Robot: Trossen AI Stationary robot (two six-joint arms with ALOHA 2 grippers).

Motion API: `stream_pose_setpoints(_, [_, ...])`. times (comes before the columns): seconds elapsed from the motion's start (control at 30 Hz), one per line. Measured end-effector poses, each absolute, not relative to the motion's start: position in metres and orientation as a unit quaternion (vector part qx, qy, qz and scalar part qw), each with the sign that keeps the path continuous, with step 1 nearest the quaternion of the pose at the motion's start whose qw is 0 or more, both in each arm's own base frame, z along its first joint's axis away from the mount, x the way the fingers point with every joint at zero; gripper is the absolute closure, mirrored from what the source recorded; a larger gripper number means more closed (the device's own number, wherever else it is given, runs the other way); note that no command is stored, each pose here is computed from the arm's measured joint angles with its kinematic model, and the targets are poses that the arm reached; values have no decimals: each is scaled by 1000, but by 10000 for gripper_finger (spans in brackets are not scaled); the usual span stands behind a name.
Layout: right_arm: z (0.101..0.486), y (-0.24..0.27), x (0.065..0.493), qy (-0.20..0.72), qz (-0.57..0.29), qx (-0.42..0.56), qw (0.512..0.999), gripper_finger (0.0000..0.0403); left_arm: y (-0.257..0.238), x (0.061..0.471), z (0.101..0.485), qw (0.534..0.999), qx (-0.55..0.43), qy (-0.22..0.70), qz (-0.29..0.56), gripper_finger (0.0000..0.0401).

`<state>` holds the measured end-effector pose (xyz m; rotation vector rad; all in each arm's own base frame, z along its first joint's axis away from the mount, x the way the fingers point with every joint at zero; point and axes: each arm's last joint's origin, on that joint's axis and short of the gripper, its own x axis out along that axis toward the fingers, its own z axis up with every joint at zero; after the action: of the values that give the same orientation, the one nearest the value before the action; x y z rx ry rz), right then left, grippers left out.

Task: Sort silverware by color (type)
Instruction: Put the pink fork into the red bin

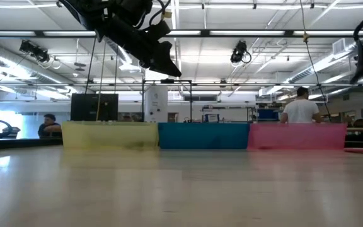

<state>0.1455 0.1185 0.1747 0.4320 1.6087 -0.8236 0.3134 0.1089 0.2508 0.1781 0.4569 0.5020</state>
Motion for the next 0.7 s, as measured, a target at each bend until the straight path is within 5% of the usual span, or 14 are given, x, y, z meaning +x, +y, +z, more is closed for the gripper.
stream_pose_setpoints(0.7, [126, 130, 158, 725, -390, 84, 561, 258, 108, 314, 251, 941, 72, 219, 248, 282])
